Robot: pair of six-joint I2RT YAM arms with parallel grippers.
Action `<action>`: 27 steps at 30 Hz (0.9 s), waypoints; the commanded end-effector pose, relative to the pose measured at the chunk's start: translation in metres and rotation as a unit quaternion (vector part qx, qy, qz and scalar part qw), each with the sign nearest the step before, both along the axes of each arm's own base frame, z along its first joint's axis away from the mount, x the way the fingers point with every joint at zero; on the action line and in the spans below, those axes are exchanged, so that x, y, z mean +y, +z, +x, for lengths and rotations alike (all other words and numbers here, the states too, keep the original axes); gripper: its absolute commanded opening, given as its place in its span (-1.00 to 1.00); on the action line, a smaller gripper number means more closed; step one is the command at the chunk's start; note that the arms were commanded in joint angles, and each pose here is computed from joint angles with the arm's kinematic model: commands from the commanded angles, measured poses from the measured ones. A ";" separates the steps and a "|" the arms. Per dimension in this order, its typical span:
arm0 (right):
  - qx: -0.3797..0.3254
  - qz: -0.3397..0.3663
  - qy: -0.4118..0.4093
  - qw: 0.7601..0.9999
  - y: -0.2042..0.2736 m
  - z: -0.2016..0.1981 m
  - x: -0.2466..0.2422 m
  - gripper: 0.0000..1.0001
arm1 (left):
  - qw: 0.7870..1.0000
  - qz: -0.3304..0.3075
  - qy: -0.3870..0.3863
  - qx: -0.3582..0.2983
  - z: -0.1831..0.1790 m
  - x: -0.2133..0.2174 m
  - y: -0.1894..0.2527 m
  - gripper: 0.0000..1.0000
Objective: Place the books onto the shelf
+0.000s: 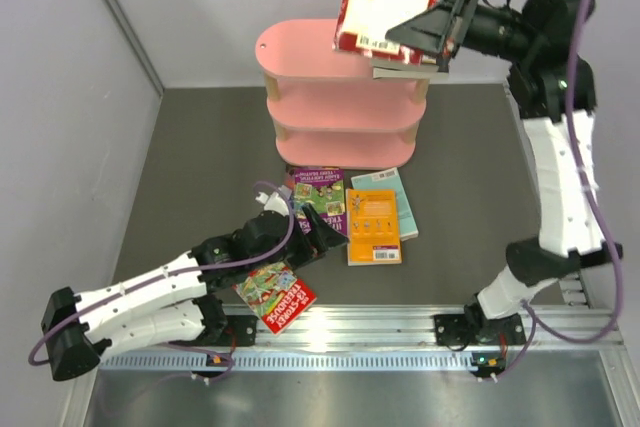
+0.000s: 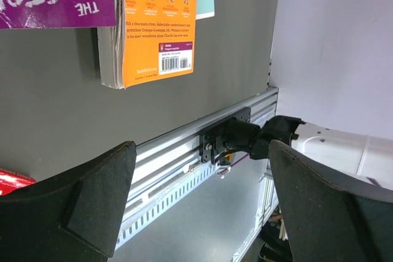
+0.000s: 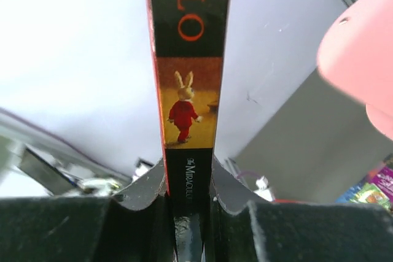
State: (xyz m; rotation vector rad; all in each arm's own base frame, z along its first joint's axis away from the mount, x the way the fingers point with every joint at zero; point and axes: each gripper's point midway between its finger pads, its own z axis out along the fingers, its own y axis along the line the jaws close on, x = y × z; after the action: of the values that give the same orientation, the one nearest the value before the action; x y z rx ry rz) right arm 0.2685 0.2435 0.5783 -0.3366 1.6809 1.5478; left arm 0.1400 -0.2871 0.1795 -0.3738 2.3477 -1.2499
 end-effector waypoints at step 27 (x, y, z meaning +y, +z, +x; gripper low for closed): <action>0.275 0.102 0.126 0.948 -0.023 0.101 -0.079 -0.72 | 0.992 0.025 0.082 -0.088 0.041 0.019 0.032 0.93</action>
State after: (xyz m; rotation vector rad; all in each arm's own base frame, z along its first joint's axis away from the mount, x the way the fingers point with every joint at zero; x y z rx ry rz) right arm 0.3920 0.1626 0.5302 -0.0539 1.9128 2.0861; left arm 0.1727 -0.2555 0.1834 -0.4427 2.2046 -1.0514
